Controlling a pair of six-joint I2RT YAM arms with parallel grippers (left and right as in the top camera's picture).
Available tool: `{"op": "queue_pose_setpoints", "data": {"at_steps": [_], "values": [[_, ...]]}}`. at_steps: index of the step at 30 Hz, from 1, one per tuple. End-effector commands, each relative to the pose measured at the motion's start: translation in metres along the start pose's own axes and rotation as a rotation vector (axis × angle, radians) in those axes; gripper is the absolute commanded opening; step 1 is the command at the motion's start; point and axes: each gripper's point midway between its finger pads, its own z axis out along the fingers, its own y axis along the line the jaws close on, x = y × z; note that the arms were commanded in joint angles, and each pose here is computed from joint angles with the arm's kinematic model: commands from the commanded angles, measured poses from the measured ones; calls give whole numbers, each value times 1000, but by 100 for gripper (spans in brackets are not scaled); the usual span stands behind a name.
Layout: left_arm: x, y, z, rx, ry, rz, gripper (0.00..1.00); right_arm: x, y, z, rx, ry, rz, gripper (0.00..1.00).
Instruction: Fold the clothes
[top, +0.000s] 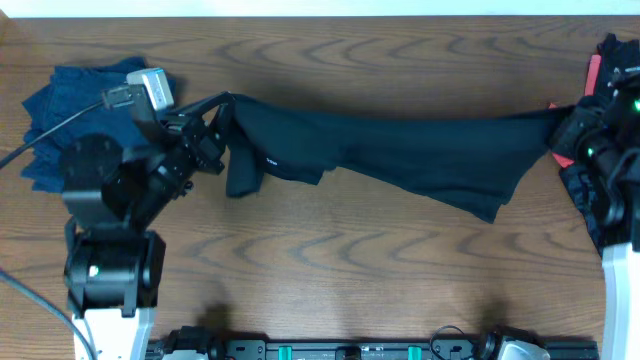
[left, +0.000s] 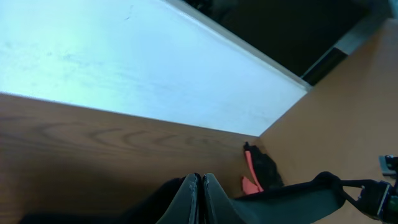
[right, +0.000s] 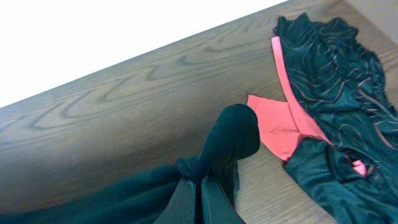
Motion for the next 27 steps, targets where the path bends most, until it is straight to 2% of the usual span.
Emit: {"op": "queue_pose_setpoints", "data": {"at_steps": [1,7,13,21,24,27], "values": [[-13,-23,-18,46,-41,55,6,-9,-7,-20,15,-45,-34,2],[-18,-42,-38,72,-86,90,6,-21,-3,-35,2,-105,-36,1],[-9,-23,-20,37,-30,60,6,-33,10,-29,-71,-135,-43,1],[8,54,65,-33,81,27,6,-30,14,61,-109,-38,-10,1],[6,81,102,-18,56,46,6,-47,21,96,-141,-98,59,1],[-5,98,132,6,4,74,6,-77,29,111,-183,-218,117,1]]}}
